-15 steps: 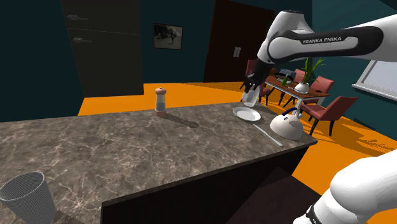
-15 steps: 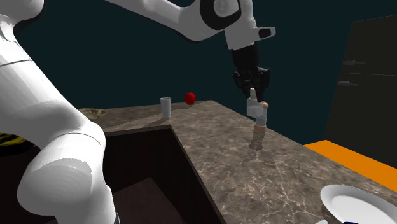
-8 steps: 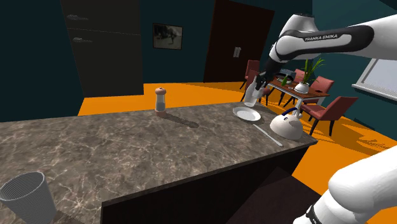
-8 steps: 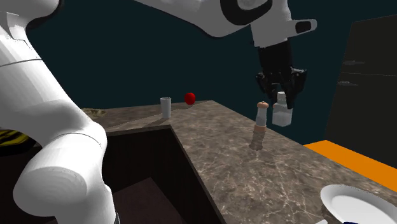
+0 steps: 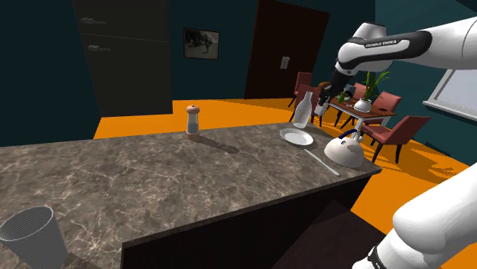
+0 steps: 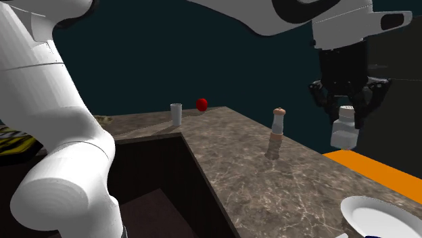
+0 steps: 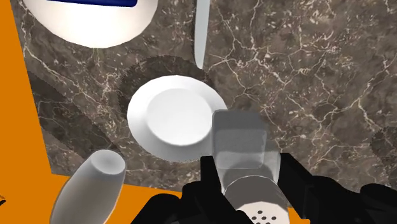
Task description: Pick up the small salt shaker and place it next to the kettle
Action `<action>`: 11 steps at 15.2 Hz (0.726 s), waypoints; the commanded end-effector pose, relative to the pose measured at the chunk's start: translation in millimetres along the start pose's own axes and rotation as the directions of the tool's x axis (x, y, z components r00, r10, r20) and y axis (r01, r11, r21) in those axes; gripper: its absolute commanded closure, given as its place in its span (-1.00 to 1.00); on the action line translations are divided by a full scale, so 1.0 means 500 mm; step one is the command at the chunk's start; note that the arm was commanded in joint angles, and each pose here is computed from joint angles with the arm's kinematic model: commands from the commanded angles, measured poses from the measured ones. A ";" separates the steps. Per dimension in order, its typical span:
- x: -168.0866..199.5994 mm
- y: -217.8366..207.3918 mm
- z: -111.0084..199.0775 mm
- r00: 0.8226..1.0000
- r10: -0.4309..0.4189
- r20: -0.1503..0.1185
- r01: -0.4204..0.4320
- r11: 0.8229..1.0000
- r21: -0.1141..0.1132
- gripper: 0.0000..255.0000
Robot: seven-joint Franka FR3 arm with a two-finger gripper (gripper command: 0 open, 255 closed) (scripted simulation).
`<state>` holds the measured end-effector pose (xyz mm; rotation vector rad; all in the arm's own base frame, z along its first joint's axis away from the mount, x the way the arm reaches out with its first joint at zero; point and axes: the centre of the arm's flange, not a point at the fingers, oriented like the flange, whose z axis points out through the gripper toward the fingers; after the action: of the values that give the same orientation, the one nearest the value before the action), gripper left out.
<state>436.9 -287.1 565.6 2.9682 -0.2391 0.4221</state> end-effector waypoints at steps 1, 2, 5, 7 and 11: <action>0.000 0.056 0.003 1.000 -0.001 0.000 0.001 1.000 0.000 1.00; 0.002 0.082 0.006 1.000 -0.001 0.000 0.001 1.000 0.000 1.00; 0.009 0.167 0.018 1.000 -0.001 0.000 0.001 1.000 0.000 1.00; 0.003 0.165 0.038 1.000 -0.001 0.000 0.001 1.000 0.000 1.00; -0.009 0.160 0.078 1.000 -0.001 0.000 0.001 1.000 0.000 1.00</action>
<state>429.2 -371.2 541.7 2.9680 -0.2373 0.4216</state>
